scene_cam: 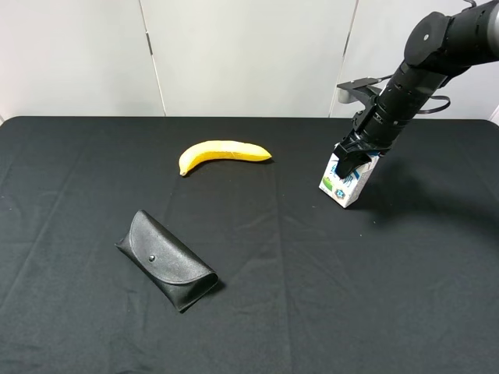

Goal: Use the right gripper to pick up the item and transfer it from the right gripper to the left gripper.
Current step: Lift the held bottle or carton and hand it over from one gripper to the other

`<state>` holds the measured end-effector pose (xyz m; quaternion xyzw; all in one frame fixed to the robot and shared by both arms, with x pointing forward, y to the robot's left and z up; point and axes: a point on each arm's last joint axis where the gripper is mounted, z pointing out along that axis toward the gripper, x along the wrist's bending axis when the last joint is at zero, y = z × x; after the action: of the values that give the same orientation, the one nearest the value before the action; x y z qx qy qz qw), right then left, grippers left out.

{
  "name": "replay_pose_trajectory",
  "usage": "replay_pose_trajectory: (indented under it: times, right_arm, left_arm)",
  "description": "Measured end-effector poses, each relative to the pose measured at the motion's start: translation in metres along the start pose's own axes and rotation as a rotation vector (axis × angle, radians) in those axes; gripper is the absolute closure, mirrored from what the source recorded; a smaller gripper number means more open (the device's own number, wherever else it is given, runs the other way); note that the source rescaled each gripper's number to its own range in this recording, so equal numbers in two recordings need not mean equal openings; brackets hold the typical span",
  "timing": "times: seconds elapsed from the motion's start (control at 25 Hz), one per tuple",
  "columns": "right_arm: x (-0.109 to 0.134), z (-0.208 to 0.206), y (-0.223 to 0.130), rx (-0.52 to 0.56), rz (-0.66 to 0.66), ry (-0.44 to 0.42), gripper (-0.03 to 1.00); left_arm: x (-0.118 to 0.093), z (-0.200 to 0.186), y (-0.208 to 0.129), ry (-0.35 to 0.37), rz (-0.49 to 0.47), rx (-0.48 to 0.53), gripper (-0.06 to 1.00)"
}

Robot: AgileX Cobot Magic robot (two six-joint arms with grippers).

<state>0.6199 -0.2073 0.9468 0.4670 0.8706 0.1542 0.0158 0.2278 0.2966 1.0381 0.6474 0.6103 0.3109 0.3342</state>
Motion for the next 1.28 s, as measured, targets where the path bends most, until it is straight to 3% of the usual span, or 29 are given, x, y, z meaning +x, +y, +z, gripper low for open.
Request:
replay_pose_trajectory:
  times: [0.72, 1.28]
  right_arm:
    - [0.017, -0.057, -0.003, -0.037, 0.031, 0.006, 0.92]
    - [0.042, -0.119, -0.009, -0.157, 0.037, 0.057, 0.92]
  left_arm:
    - [0.0, 0.0, 0.0, 0.0, 0.0, 0.0, -0.06]
    - [0.0, 0.0, 0.0, 0.0, 0.0, 0.0, -0.06]
